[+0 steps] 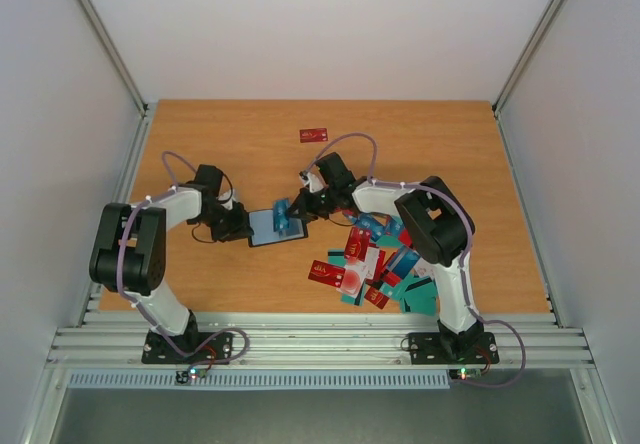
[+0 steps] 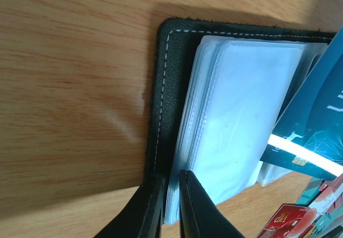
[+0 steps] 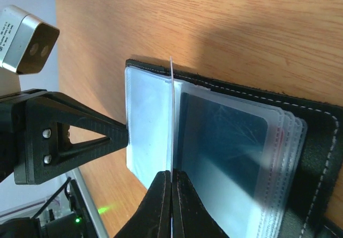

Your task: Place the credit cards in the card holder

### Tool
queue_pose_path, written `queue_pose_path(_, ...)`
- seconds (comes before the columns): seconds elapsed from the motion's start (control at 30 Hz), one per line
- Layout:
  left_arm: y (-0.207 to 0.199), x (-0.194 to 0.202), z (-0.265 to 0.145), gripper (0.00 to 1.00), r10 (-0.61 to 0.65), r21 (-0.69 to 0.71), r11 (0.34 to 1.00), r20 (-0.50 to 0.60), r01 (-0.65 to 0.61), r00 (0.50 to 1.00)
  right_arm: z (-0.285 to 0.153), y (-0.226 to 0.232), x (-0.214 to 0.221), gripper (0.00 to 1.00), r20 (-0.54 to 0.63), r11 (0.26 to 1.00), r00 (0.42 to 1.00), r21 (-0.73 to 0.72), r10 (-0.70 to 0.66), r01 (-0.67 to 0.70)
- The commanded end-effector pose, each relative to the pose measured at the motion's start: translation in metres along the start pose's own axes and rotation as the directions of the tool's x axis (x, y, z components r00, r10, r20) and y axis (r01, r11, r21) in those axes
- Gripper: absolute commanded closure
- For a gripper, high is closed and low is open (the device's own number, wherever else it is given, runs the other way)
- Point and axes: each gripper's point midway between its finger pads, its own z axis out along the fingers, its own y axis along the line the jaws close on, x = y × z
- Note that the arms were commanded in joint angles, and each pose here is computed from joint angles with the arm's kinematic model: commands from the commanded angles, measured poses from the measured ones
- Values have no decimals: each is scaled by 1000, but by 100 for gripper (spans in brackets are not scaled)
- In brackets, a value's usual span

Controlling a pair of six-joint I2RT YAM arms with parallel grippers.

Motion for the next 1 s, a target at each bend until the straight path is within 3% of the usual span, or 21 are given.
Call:
queue_pose_path(0.0, 5, -6, 8, 88, 17, -14, 1000, 1, -17, 1000, 11, -2, 11, 99, -39, 999, 999, -30, 26, -28)
queue_pose_path(0.97, 5, -5, 10, 88, 22, -10, 1000, -7, -22, 1000, 22, 0, 32, 99, -168, 981, 972, -81, 163, -178)
